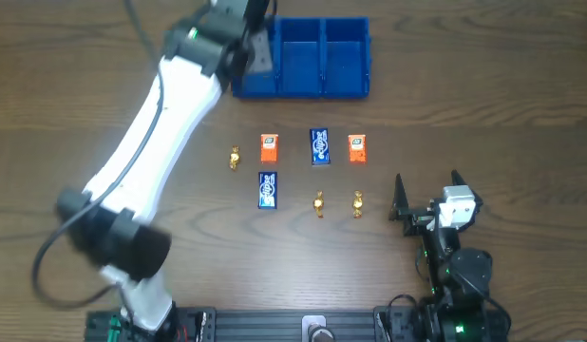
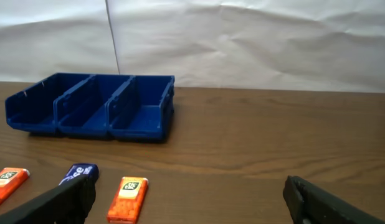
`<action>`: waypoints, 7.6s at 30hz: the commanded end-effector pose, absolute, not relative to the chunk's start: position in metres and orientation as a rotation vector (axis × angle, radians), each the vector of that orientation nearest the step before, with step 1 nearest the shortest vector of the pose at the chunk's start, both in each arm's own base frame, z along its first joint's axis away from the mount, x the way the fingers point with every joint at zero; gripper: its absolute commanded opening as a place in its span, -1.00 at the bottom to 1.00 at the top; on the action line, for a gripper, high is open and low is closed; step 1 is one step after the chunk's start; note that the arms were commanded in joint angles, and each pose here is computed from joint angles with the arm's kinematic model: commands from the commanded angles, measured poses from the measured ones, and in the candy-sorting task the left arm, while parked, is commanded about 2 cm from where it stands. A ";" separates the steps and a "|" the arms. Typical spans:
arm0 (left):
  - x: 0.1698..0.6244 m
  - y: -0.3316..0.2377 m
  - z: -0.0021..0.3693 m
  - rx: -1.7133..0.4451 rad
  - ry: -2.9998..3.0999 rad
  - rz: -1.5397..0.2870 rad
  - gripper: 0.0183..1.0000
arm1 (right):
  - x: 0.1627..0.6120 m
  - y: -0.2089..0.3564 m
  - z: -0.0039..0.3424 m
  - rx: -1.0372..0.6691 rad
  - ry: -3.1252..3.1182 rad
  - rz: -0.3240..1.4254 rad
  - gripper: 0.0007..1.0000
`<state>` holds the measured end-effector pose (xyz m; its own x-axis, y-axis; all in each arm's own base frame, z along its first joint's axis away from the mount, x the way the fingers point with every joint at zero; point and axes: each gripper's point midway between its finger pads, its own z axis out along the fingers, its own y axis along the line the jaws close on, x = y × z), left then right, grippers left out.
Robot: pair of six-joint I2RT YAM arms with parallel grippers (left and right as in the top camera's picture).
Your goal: Sort Candies Into Trays
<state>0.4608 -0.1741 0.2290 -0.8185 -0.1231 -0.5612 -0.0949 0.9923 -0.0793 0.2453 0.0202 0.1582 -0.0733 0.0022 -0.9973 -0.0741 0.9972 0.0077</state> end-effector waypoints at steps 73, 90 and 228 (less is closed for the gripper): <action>0.520 -0.180 0.145 -0.076 2.608 -0.104 -0.40 | 0.245 0.020 0.157 -0.066 1.646 0.051 1.00; 0.449 -0.262 0.225 -0.072 2.548 -0.154 0.83 | 0.245 0.020 0.156 -0.066 1.647 0.051 1.00; 0.244 0.002 0.135 -0.178 1.725 -0.131 0.99 | 0.245 0.020 0.157 -0.066 1.646 0.052 1.00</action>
